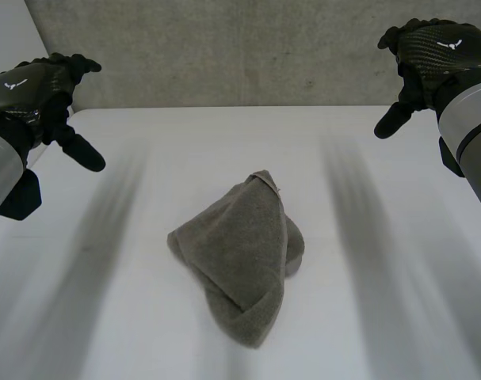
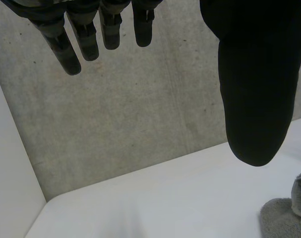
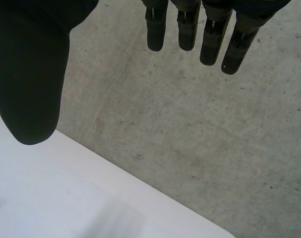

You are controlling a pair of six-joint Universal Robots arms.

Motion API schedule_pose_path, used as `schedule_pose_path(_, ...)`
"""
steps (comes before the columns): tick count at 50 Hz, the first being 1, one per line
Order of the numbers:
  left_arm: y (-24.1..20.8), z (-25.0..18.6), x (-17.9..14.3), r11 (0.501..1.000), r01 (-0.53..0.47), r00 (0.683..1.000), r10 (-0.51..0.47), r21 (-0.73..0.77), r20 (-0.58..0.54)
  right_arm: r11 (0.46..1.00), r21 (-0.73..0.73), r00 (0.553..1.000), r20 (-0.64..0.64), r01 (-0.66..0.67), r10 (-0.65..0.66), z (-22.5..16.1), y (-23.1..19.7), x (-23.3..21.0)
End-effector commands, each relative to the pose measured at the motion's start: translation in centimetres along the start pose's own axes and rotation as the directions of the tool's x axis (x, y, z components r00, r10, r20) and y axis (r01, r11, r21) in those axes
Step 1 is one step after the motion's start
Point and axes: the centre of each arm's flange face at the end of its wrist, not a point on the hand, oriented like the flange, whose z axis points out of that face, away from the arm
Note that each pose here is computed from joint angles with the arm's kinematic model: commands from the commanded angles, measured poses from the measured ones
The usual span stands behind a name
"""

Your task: Fold the laundry

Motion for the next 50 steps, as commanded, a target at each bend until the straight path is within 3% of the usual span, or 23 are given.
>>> schedule_pose_path(1,0.4,0.0,0.1,1.0,0.002,1.0,-0.002,-0.009,-0.006,1.0,0.008,1.0,0.02,0.012,-0.012,0.0,0.0,-0.3)
schedule_pose_path(5,1.0,-0.3,0.4,1.0,0.002,1.0,-0.002,-0.026,-0.019,0.995,0.011,0.99,0.106,0.096,-0.096,0.0,0.4,-1.0)
schedule_pose_path(7,1.4,-0.2,0.4,0.999,0.003,1.0,-0.003,-0.035,-0.02,0.952,0.078,0.91,0.279,0.296,-0.306,0.2,1.7,-2.9)
schedule_pose_path(8,2.0,-0.1,0.5,0.999,0.011,1.0,-0.012,-0.045,-0.023,0.952,0.079,0.91,0.28,0.297,-0.307,0.2,1.7,-2.9)
schedule_pose_path(11,2.6,0.1,0.6,0.998,0.029,0.999,-0.03,-0.048,-0.026,0.855,0.208,0.753,0.408,0.474,-0.517,0.4,3.6,-4.6)
schedule_pose_path(12,4.1,0.6,0.8,0.996,0.057,0.998,-0.059,-0.074,-0.03,0.855,0.209,0.752,0.408,0.475,-0.517,0.4,3.6,-4.6)
schedule_pose_path(14,5.7,1.1,1.3,0.991,0.084,0.995,-0.088,-0.103,-0.04,0.809,0.265,0.664,0.468,0.524,-0.583,1.2,5.7,-6.0)
schedule_pose_path(23,14.4,3.1,4.3,0.952,0.08,0.988,-0.114,-0.295,-0.102,0.793,0.268,0.586,0.554,0.547,-0.591,3.7,11.3,-8.4)
schedule_pose_path(29,17.5,3.6,6.2,0.941,0.049,0.983,-0.105,-0.336,-0.151,0.727,0.397,0.526,0.508,0.561,-0.683,5.0,15.1,-11.1)
schedule_pose_path(41,17.9,5.2,8.4,0.967,0.036,0.967,-0.098,-0.253,-0.236,0.742,0.415,0.526,0.527,0.527,-0.668,5.2,17.0,-12.1)
schedule_pose_path(43,16.9,5.7,8.6,0.976,0.015,0.967,-0.069,-0.216,-0.247,0.78,0.384,0.571,0.534,0.494,-0.624,4.5,15.3,-11.5)
schedule_pose_path(44,16.9,5.7,8.6,0.976,0.014,0.967,-0.069,-0.215,-0.247,0.781,0.384,0.571,0.534,0.493,-0.623,4.5,15.3,-11.5)
schedule_pose_path(47,12.6,7.0,9.2,0.995,-0.089,0.959,0.072,-0.053,-0.274,0.865,0.314,0.675,0.541,0.392,-0.502,3.2,11.6,-9.9)
schedule_pose_path(48,12.6,7.0,9.2,0.995,-0.09,0.959,0.072,-0.052,-0.274,0.865,0.313,0.675,0.541,0.392,-0.502,3.2,11.5,-9.9)
schedule_pose_path(50,10.1,7.6,9.4,0.994,-0.102,0.956,0.107,0.031,-0.273,0.918,0.233,0.745,0.537,0.321,-0.396,2.2,8.9,-8.1)
